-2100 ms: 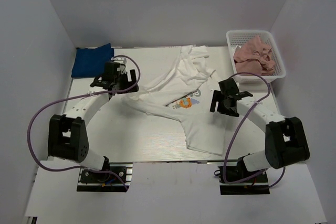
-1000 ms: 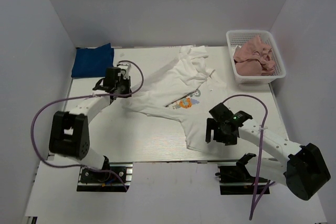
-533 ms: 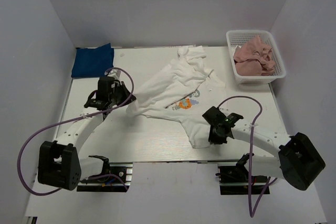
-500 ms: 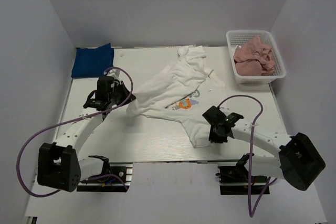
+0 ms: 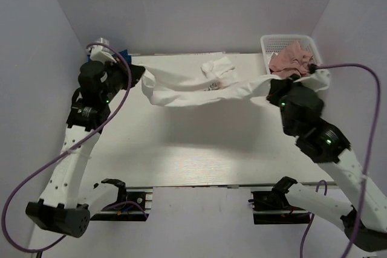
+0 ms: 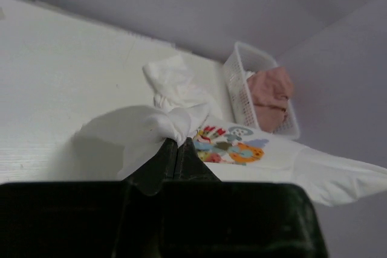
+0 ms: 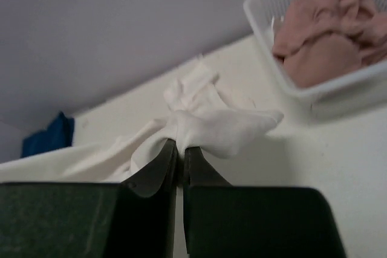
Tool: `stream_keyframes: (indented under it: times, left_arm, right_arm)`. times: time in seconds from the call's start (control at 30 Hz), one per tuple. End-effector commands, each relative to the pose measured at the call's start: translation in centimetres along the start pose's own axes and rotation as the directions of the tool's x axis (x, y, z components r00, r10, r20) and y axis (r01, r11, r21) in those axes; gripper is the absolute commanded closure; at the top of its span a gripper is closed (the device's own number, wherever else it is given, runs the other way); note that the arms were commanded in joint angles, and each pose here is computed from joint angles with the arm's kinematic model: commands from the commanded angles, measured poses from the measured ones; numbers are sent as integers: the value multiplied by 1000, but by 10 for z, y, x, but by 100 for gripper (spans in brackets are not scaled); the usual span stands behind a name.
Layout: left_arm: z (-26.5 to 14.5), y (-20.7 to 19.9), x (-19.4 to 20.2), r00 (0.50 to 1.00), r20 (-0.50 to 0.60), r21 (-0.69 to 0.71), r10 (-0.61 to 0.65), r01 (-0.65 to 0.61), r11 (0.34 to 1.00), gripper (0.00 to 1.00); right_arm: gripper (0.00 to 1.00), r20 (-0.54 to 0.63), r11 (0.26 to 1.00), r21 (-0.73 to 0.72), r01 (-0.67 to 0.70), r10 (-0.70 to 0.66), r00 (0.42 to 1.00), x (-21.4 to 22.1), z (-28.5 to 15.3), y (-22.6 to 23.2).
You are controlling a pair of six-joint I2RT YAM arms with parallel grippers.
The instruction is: Fold and stack the t-shirts
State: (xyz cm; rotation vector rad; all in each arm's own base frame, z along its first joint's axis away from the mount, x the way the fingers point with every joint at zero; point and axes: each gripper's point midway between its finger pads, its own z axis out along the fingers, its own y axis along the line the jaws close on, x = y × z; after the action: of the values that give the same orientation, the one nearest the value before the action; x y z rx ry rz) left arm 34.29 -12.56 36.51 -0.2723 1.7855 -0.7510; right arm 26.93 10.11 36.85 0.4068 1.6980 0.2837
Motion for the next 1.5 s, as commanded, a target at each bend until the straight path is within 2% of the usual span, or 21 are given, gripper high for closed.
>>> stream_keyframes:
  times: [0.0,0.27,0.47,0.53,0.6,0.73,0.77,0.87,1.0,1.03,1.07,1.1,1.13,1.17,1.2,1.23,1.27,1.3,1.33,1.37,1.47]
  left_arm:
    - [-56,-32,-58,983,181,8,5,-6,1000,100]
    - [-188,-101,-147,886,463,94,0,-49,994,100]
    - [-280,-123,-160,810,585,168,-41,-72,983,100]
    - [-282,-121,-160,806,590,167,-51,-60,984,100]
    - [-286,-122,-162,798,600,166,-54,-58,984,100]
    - [-224,-96,-157,849,526,62,-42,11,998,100]
    - [-206,-84,-153,861,508,15,-34,31,999,100]
    - [-126,-36,-131,906,422,-153,-38,113,982,100]
    - [-32,48,-76,968,248,-438,-45,154,886,100]
    - [-15,74,-53,980,194,-507,-53,146,849,100]
    - [-1,91,-39,984,165,-549,-61,143,824,100]
    - [23,120,-13,992,102,-613,-81,126,780,88]
    - [33,148,10,992,58,-664,-110,121,738,77]
    - [43,166,25,991,33,-697,-129,116,708,60]
    - [53,182,39,988,-7,-721,-152,101,685,26]
    - [71,207,66,975,-73,-763,-210,81,641,10]
    - [76,212,69,965,-93,-784,-244,80,616,0]
    - [77,222,74,958,-116,-808,-262,62,585,0]
    - [81,224,81,948,-144,-811,-285,52,582,0]
    - [84,226,83,946,-148,-814,-287,49,579,0]
    - [92,214,79,958,-131,-757,-256,70,649,0]
  right_arm:
    - [100,260,998,-7,-61,60,964,-94,-39,-18]
    - [100,509,950,-311,-13,178,842,-261,-155,-1]
    - [100,608,921,-379,89,176,775,-315,-201,3]
    - [100,624,920,-386,67,207,754,-323,-201,6]
    - [100,641,946,-311,95,135,755,-323,-182,13]
    - [100,664,992,-109,62,27,747,-322,-129,27]
    - [100,653,999,14,47,-45,756,-318,-117,15]
    - [100,569,946,246,210,-316,759,-281,-42,51]
    - [100,469,885,336,322,-454,757,-226,51,80]
    - [100,339,822,345,453,-559,756,-178,101,89]
    - [100,339,862,305,404,-495,800,-167,130,82]
    - [100,312,866,246,435,-496,811,-149,152,87]
    - [100,150,815,226,533,-570,808,-88,200,79]
    - [100,126,852,177,492,-516,847,-73,227,68]
    - [100,53,842,140,521,-532,845,-34,257,63]
    - [100,17,849,48,526,-527,850,-14,270,71]
    - [82,-67,857,7,516,-514,855,19,293,61]
    - [61,-151,849,9,529,-521,840,51,309,50]
    - [16,-188,854,-39,519,-516,836,67,314,52]
    - [10,-274,850,-63,522,-518,810,103,321,42]
    - [10,-326,866,-131,482,-497,804,117,306,45]
